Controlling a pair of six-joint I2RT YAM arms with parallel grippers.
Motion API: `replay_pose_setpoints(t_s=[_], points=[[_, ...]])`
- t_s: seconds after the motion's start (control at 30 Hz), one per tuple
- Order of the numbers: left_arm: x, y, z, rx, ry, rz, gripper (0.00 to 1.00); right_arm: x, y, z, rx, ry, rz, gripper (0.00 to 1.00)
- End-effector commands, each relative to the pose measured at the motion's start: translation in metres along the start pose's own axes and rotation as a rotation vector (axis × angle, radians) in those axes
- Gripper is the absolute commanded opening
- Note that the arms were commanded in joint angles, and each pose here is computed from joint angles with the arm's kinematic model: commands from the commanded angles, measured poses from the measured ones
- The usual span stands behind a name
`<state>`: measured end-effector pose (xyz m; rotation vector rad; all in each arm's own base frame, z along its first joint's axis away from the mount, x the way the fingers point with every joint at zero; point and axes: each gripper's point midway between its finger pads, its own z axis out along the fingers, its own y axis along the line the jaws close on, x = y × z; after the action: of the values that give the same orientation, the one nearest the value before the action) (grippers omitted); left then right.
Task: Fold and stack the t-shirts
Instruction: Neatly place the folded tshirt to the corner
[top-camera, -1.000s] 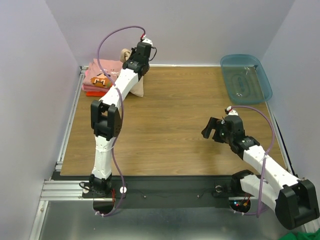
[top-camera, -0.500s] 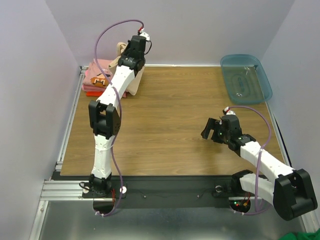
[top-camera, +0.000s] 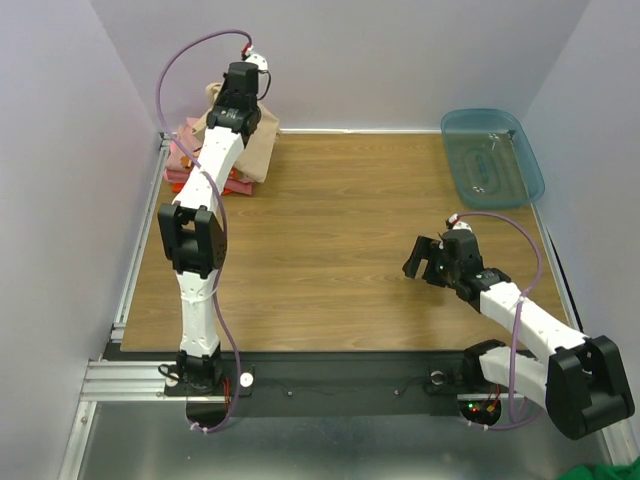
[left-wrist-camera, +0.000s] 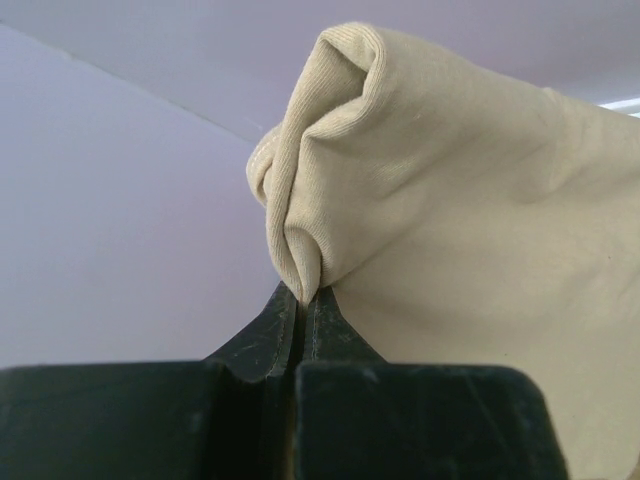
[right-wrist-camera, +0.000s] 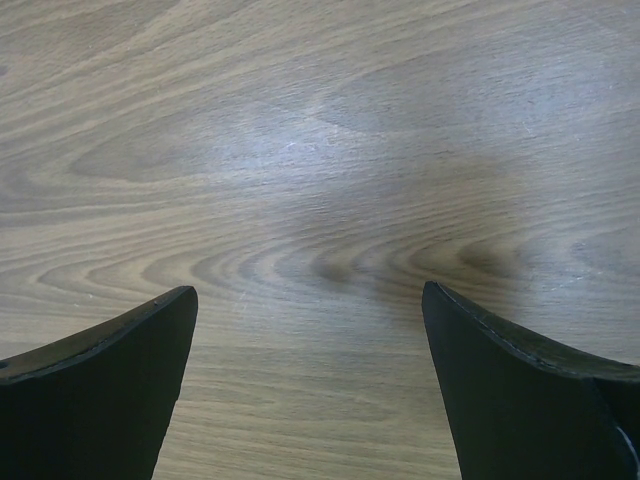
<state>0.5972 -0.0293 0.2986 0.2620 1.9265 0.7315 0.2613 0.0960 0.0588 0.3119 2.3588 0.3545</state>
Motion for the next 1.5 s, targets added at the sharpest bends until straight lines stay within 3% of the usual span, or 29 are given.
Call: replay_pose_setpoints(t_s=[0.0, 0.7, 0.9, 0.93, 1.0, 1.03, 1.23, 1.43, 1.47], points=[[-0.034, 0.062, -0.021, -0.088, -0.114, -0.117, 0.0, -0.013, 0.002, 0.003, -0.002, -0.055, 0.008, 1.0], [0.066, 0.074, 0.077, -0.119, 0.031, -0.174, 0.0, -0.018, 0.009, -0.003, -0.034, -0.07, 0.026, 1.0], [0.085, 0.078, 0.1, -0.144, 0.052, -0.263, 0.0, -0.02, 0.016, -0.006, -0.065, -0.072, 0.026, 1.0], [0.088, 0.076, 0.103, -0.146, 0.057, -0.269, 0.1, -0.021, 0.017, -0.006, -0.068, -0.074, 0.026, 1.0], [0.095, 0.085, 0.104, -0.183, 0.072, -0.303, 0.6, -0.024, 0.02, -0.008, -0.08, -0.077, 0.029, 1.0], [0.097, 0.091, 0.104, -0.207, 0.077, -0.322, 0.96, -0.025, 0.021, -0.008, -0.083, -0.079, 0.029, 1.0], [0.078, 0.147, 0.071, -0.302, 0.026, -0.59, 0.98, -0.027, 0.025, -0.016, -0.115, -0.097, 0.04, 1.0], [-0.008, 0.181, -0.03, -0.094, -0.192, -0.89, 0.98, -0.035, 0.031, -0.027, -0.14, -0.133, 0.062, 1.0], [-0.003, 0.173, -0.037, -0.06, -0.178, -0.929, 0.98, -0.034, 0.03, -0.028, -0.138, -0.132, 0.065, 1.0]])
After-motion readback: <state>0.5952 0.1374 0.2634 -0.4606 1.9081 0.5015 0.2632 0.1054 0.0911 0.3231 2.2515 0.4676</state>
